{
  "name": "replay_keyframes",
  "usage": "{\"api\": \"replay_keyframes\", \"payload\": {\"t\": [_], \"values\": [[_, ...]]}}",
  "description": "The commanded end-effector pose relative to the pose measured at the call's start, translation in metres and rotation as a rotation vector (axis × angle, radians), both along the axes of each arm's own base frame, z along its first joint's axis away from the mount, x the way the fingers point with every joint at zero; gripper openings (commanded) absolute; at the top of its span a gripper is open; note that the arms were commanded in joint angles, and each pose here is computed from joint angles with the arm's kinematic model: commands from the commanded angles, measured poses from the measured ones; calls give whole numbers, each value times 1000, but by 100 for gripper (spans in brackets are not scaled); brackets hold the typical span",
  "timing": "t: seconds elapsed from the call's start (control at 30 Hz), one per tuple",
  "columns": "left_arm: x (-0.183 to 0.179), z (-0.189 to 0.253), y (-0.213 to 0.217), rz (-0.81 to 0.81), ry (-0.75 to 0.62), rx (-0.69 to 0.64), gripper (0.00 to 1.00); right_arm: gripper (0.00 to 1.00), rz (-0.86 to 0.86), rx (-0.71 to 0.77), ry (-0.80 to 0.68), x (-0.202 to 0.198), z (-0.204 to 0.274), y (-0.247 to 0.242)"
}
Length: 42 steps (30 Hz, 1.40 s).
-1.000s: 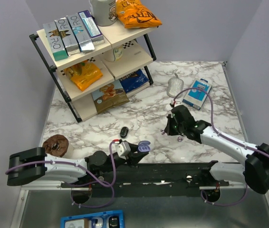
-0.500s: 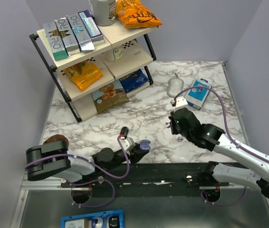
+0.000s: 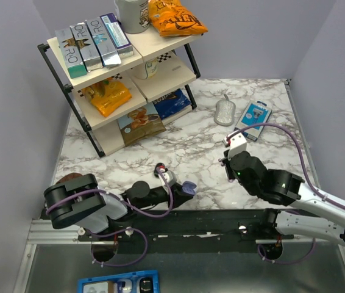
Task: Insert the wireless bluetooth earbuds into the charging case
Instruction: Pick up the earbud from the center of the board, then place the earbud in the charging case.
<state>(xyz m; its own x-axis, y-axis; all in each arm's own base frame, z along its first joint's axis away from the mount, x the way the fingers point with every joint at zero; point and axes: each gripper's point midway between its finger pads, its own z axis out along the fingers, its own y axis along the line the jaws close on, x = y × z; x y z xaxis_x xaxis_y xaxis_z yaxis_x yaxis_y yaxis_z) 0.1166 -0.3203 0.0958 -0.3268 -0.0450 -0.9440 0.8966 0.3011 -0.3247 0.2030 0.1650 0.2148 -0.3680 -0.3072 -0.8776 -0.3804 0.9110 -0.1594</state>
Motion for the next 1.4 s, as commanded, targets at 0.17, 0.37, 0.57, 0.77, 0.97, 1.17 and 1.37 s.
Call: {"api": "replay_keyframes", "payload": {"t": [0.17,0.37,0.57,0.77,0.97,1.17,1.37], "values": [[-20,126,-26,-213,-270,-389,0,1,55,-17,-124,-11,35,3],[-8,136,-29,-221,-308,-398,0,1,103,1,-171,-21,50,10],[-2,148,-23,-251,-326,-438,0,1,137,-12,-255,-35,58,16],[3,154,-21,-284,-315,-448,0,1,166,-84,-322,-44,61,24],[-1,162,-23,-318,-314,-464,0,1,194,-119,-343,-48,58,30],[-3,170,-24,-345,-315,-476,0,1,226,-130,-360,-51,55,39],[-5,172,-25,-361,-302,-478,0,1,225,-171,-389,-52,50,45]]}}
